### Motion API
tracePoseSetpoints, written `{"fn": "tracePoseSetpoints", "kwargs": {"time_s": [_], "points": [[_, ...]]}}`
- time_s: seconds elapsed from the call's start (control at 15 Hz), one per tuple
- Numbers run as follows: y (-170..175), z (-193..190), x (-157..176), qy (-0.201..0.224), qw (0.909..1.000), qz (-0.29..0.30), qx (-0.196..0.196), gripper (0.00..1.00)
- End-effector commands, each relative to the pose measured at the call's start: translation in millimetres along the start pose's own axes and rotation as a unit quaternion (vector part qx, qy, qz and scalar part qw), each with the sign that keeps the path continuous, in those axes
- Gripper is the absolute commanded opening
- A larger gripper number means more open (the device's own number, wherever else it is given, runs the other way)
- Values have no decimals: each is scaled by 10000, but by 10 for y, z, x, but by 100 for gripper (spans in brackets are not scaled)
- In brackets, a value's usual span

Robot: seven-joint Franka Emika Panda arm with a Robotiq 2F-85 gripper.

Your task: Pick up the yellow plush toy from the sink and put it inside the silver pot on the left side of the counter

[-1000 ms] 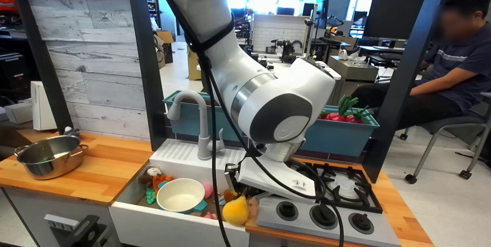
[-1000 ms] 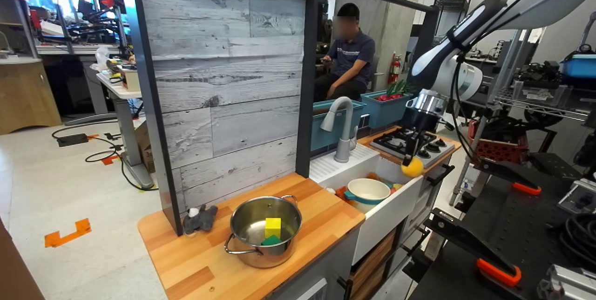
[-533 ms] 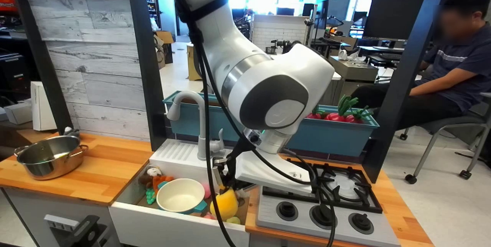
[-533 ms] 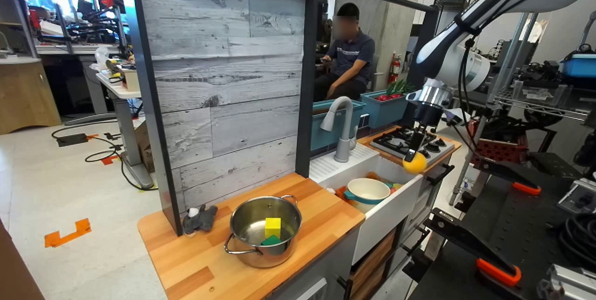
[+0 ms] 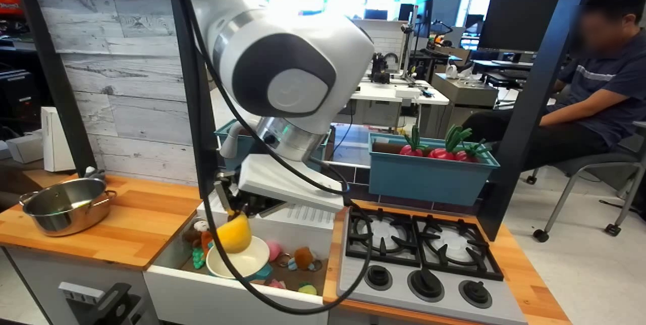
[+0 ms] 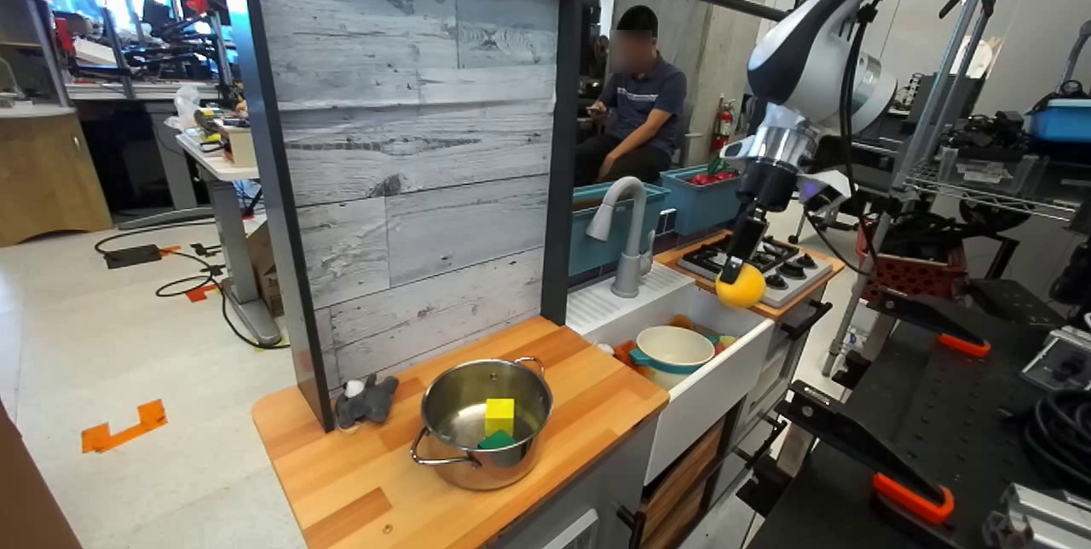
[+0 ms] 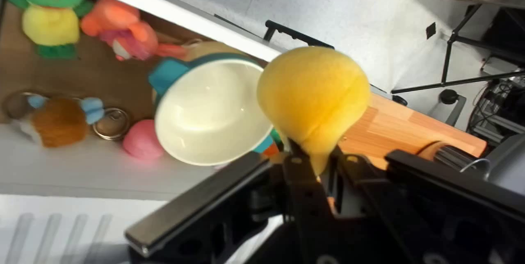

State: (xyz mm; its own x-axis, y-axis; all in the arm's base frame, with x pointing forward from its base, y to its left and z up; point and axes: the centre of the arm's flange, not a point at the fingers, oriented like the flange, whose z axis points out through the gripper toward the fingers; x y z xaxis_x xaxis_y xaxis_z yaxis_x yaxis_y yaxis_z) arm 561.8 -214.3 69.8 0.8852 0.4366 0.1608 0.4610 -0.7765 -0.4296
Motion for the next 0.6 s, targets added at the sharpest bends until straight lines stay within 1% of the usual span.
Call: {"fn": "tracePoseSetpoints", "kwargs": {"time_s": [0.0,0.13,0.2,0.33,0.4,0.53], "points": [[-659,-95,367,152,9997,-147,-141,3],[-911,-81,658,230,9986,-368,-303,3],[-1060,-63,840,209,9980,-475,-351,3],[-1402,-61,1095,161,9976,-538,-415,3],[-1572,-57,1177,121,9973,-560,-463,3],[-1968,-39,1236,36,9974,-458,-563,3]]}}
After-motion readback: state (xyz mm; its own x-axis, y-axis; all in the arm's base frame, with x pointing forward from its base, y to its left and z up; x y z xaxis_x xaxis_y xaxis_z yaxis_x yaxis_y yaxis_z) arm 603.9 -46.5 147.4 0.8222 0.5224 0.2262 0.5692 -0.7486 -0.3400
